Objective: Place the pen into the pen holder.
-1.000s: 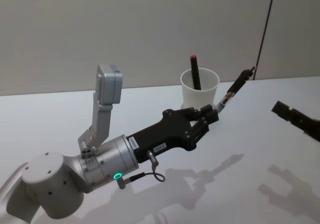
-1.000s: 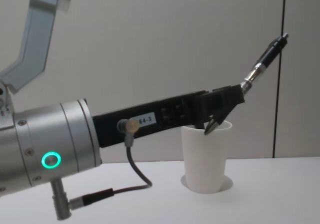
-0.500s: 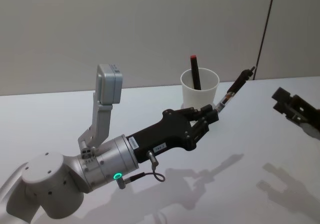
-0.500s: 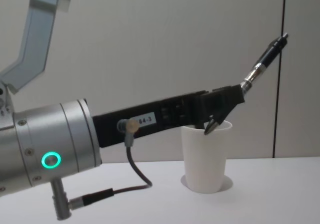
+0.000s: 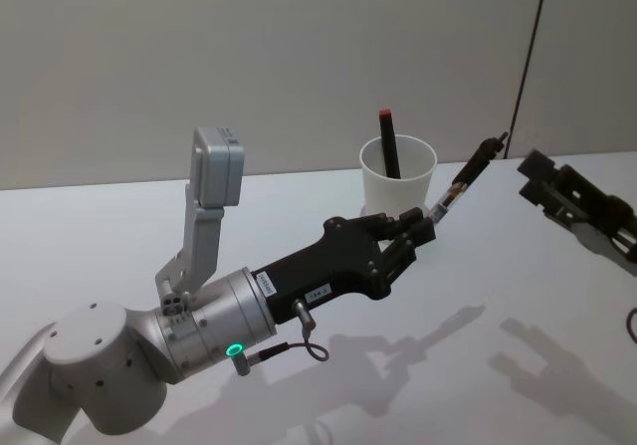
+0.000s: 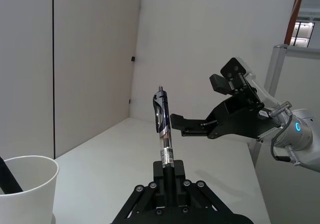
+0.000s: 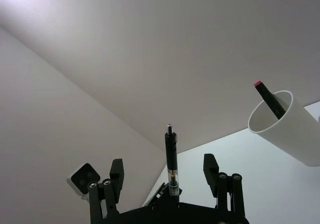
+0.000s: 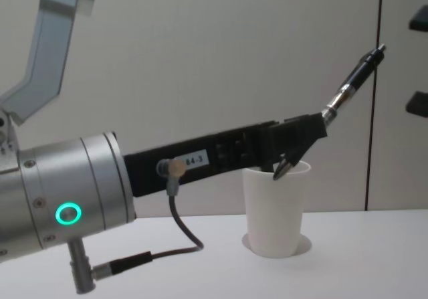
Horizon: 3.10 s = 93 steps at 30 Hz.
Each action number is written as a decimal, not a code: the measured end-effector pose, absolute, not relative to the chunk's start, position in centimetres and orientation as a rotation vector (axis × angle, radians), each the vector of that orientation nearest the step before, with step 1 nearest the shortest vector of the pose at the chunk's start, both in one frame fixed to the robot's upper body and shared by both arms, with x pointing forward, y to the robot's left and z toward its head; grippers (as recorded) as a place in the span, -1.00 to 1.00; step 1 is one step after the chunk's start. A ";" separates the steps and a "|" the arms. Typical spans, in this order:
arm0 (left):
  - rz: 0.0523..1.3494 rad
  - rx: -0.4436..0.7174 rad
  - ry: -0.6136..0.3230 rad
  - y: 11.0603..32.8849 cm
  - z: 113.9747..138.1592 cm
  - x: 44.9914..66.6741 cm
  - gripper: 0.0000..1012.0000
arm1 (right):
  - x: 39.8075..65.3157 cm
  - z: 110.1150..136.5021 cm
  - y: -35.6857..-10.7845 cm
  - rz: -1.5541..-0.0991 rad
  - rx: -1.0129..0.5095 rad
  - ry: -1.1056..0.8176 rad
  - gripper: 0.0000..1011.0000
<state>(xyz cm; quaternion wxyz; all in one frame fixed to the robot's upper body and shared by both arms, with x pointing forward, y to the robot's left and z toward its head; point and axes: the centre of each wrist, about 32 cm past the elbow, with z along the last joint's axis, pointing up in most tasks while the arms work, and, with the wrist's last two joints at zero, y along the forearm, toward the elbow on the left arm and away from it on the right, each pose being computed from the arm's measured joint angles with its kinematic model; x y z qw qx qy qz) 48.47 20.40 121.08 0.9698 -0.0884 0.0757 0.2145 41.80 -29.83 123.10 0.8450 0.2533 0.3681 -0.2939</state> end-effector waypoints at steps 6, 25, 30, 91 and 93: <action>0.433 -0.179 0.153 20.4 121.1 48.5 -0.77 | 42.2 123.3 -29.0 -0.613 0.540 0.769 0.98; 0.433 -0.179 0.153 20.4 121.1 48.5 -0.77 | 43.0 123.3 -26.5 -0.667 0.551 0.736 0.98; 0.433 -0.179 0.153 20.4 121.1 48.5 -0.77 | 43.2 123.4 -25.8 -0.673 0.549 0.726 0.98; 0.434 -0.178 0.154 20.4 121.1 48.5 -0.15 | 43.6 123.6 -24.5 -0.683 0.540 0.704 -0.73; 0.434 -0.178 0.154 20.4 121.1 48.5 -0.09 | 43.6 123.6 -24.5 -0.683 0.540 0.704 -0.73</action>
